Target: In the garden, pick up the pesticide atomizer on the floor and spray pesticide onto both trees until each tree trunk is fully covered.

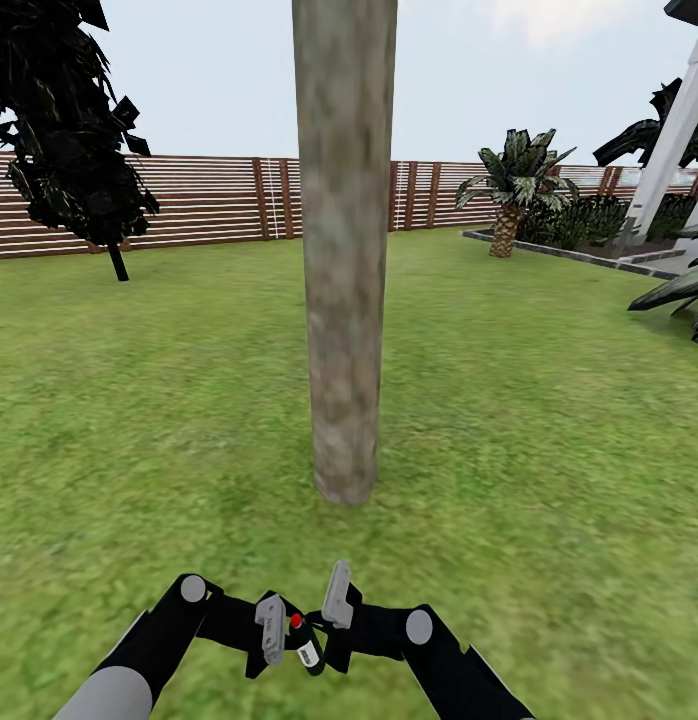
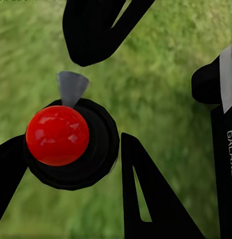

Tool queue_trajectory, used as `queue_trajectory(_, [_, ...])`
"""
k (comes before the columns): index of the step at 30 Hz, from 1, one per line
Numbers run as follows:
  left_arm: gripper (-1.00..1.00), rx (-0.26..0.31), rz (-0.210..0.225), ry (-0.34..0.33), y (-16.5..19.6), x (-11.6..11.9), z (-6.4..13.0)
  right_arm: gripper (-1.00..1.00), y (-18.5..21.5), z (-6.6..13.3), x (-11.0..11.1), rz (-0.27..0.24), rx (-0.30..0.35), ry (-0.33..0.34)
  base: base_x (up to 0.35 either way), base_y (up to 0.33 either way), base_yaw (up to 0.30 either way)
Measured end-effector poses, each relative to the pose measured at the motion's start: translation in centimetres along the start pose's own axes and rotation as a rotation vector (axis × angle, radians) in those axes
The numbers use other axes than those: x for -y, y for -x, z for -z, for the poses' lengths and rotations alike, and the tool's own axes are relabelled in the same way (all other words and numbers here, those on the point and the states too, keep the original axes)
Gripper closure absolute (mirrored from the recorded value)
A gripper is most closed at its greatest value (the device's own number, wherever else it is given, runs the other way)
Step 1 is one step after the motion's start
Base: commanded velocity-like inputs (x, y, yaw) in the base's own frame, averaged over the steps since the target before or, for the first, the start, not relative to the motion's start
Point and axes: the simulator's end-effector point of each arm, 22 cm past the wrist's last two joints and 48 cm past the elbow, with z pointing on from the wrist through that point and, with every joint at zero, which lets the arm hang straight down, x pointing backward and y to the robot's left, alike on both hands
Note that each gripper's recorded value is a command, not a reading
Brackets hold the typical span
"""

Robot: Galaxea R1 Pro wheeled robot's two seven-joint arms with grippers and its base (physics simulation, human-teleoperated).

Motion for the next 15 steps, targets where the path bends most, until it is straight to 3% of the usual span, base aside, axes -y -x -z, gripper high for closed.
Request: queue_trajectory(15, [1.0,0.013,-0.003,-0.005,0.64,0.18,-0.45,1.0,0.0,0.0,0.0,0.0,0.0,0.0,0.0,0.0,0.0])
